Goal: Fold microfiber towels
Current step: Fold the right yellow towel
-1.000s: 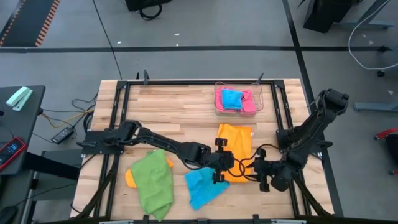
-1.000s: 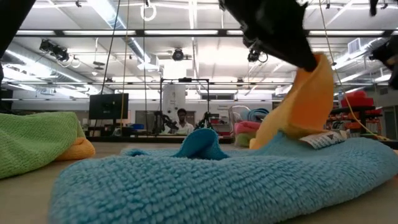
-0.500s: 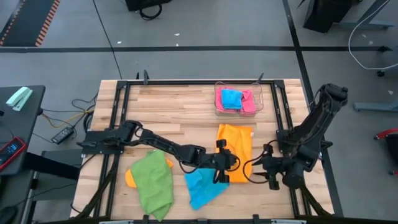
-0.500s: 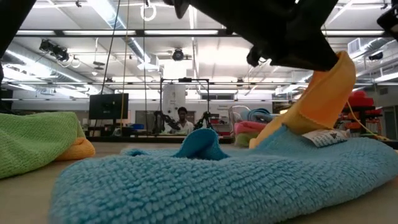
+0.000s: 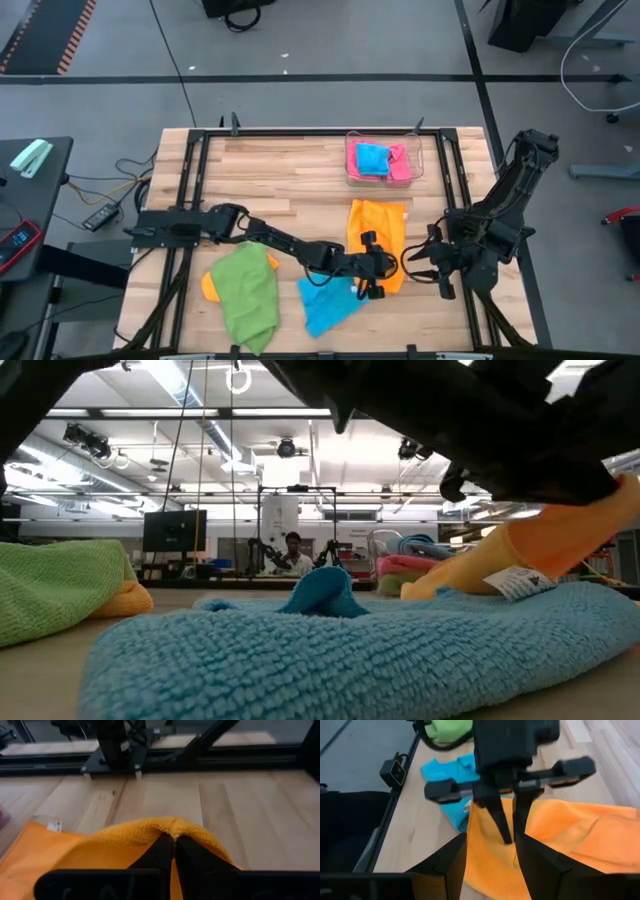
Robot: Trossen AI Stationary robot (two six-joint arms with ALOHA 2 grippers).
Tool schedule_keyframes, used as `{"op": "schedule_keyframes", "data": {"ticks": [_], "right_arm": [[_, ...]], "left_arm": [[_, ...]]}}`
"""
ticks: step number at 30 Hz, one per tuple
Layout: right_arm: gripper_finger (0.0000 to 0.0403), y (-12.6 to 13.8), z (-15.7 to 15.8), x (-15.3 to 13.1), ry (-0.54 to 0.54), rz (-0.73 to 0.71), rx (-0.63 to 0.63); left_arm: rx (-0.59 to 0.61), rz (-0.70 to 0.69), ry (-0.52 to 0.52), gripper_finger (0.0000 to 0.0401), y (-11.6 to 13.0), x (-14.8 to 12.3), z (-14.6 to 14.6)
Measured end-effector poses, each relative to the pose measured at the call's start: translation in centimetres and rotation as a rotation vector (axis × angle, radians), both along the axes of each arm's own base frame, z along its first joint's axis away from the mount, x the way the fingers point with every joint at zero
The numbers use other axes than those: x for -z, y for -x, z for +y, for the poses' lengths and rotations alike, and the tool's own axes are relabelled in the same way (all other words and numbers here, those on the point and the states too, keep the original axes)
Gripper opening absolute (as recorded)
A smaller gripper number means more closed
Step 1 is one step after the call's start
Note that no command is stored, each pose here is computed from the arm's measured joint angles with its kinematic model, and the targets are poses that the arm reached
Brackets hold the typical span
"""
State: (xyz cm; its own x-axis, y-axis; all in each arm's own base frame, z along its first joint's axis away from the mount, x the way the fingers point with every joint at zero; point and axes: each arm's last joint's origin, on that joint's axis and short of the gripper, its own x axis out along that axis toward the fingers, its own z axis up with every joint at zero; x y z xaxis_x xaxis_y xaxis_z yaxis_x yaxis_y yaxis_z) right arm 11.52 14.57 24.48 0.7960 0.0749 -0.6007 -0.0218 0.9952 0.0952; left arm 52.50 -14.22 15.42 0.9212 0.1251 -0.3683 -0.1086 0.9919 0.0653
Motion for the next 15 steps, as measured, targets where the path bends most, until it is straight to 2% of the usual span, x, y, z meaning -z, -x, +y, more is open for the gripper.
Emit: {"op": "schedule_keyframes", "data": {"ticks": [6,9,12,15], "right_arm": [[0.0178,0.4,-0.7,-0.9,0.003,-0.051,-0.005],[0.0178,0.4,-0.9,-1.1,0.016,-0.072,0.007],[0.0178,0.4,-0.9,-1.1,0.025,-0.079,0.010],[0.0178,0.4,-0.9,-1.1,0.021,-0.080,0.016]], "left_arm": [[0.036,0.046,-0.046,0.0021,-1.3,1.3,-1.4],[0.108,0.054,-0.026,0.0022,-1.9,2.7,-2.1],[0.143,0.057,0.013,0.0040,-2.2,3.7,-2.4],[0.182,0.076,0.021,0.0075,-2.1,4.0,-2.6]]}}
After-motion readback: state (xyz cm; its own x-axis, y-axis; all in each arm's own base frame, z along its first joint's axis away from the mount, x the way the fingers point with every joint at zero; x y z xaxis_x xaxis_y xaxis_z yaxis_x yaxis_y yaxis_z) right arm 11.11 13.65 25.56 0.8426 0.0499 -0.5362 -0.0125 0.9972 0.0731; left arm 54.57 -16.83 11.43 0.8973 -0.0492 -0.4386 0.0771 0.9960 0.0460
